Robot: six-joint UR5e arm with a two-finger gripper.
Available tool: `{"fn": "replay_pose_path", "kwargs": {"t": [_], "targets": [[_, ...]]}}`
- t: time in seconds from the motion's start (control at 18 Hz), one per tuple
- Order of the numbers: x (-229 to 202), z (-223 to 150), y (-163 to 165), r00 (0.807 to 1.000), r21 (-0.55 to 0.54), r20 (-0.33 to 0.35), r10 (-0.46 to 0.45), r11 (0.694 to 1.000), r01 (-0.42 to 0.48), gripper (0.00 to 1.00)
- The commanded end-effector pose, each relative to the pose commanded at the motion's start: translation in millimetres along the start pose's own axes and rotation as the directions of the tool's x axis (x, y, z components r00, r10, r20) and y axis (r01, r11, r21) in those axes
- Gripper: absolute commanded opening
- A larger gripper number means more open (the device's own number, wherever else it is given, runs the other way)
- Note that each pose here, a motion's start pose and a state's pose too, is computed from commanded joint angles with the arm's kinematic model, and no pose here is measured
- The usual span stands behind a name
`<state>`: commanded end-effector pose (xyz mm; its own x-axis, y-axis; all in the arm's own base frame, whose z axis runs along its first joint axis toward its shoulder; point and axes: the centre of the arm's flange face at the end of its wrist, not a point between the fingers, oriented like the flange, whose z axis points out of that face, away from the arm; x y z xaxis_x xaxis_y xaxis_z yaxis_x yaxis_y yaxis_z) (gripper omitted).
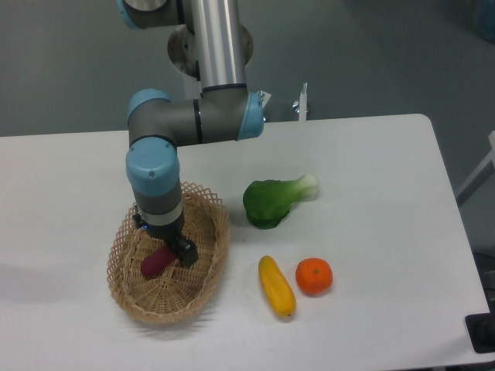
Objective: Pick up the sweet potato from the basket
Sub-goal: 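Lower the gripper into the basket around the sweet potato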
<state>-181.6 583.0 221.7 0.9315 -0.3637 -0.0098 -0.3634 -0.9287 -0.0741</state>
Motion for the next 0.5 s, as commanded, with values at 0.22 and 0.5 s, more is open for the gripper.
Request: {"fn": "replay_pose_path", "kwargs": {"t": [0.22, 0.5], "targets": [[8, 19, -13, 1.000, 0.007, 0.010, -0.028, 1.000, 0.028, 1.00], [8, 24, -14, 0.999, 0.011, 0.015, -0.038, 0.999, 0.037, 1.00]]}}
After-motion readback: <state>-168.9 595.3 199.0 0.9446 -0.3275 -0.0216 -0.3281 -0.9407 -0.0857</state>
